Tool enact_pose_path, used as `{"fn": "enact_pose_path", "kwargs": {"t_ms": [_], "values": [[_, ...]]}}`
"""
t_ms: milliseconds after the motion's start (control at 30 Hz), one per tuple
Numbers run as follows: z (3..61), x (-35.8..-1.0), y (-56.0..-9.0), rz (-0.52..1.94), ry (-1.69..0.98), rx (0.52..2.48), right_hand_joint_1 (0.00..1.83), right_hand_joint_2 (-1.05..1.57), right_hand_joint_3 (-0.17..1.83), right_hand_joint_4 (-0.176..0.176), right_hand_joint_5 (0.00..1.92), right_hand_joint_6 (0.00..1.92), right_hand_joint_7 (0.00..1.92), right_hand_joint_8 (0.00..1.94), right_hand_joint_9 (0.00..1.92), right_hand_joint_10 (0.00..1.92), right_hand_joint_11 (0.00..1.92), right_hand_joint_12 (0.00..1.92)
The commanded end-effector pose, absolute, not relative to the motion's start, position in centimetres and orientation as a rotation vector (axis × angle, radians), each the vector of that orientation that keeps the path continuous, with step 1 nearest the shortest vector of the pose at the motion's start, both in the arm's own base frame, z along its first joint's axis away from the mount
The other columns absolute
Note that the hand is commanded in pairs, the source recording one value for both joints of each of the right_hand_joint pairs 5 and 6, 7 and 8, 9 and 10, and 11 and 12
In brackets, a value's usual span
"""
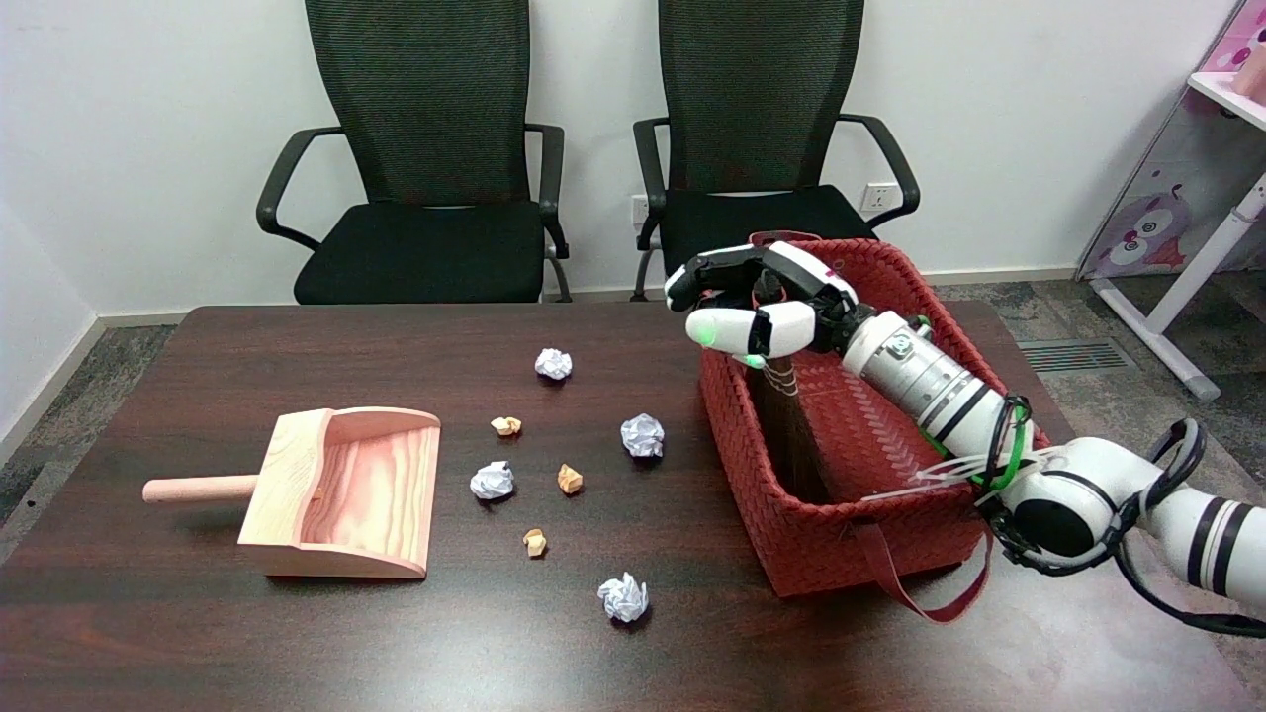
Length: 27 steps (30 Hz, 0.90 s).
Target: Pick up the broom by its handle.
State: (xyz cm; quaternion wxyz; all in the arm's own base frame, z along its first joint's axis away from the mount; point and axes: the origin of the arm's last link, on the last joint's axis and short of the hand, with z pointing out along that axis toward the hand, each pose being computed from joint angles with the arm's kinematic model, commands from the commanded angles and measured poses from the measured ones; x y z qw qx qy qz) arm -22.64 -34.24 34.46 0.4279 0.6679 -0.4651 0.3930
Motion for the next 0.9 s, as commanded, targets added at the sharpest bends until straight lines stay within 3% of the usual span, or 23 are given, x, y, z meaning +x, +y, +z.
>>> {"fn": "enact_pose_path", "kwargs": {"t_ms": [33,133,200,233,267,467,600,700,900], "values": [[34.64,-23.01,-34.39,0.996,-1.155,1.658,0.97,0.34,0.81,-0.169,0.95,0.95,0.95,0.95,1.26,1.26,1.78,1.78],[34.70,-23.06,-34.40,0.995,-1.154,1.656,0.96,0.39,0.81,-0.094,1.04,1.04,1.04,1.04,1.35,1.35,1.81,1.81],[34.72,-23.05,-34.42,0.995,-1.153,1.656,0.95,0.43,0.83,0.007,1.13,1.13,1.13,1.13,1.40,1.40,1.82,1.82],[34.74,-23.03,-34.44,0.995,-1.152,1.656,0.95,0.44,0.83,0.032,1.16,1.16,1.16,1.16,1.42,1.42,1.83,1.83],[34.76,-23.05,-34.45,0.995,-1.152,1.655,0.94,0.47,0.82,0.133,1.23,1.23,1.23,1.23,1.43,1.43,1.84,1.84],[34.78,-23.04,-34.45,0.996,-1.151,1.656,0.91,0.59,0.80,0.144,1.51,1.51,1.51,1.51,1.47,1.47,1.85,1.85],[34.78,-23.02,-34.44,0.997,-1.150,1.657,0.91,0.60,0.81,0.128,1.56,1.56,1.56,1.56,1.49,1.49,1.85,1.85],[34.86,-22.99,-34.44,1.001,-1.146,1.658,0.90,0.54,0.86,0.112,1.47,1.47,1.47,1.47,1.51,1.51,1.87,1.87],[34.95,-22.85,-34.44,1.010,-1.138,1.664,0.90,0.50,0.89,0.162,1.45,1.45,1.45,1.45,1.53,1.53,1.88,1.88]]}}
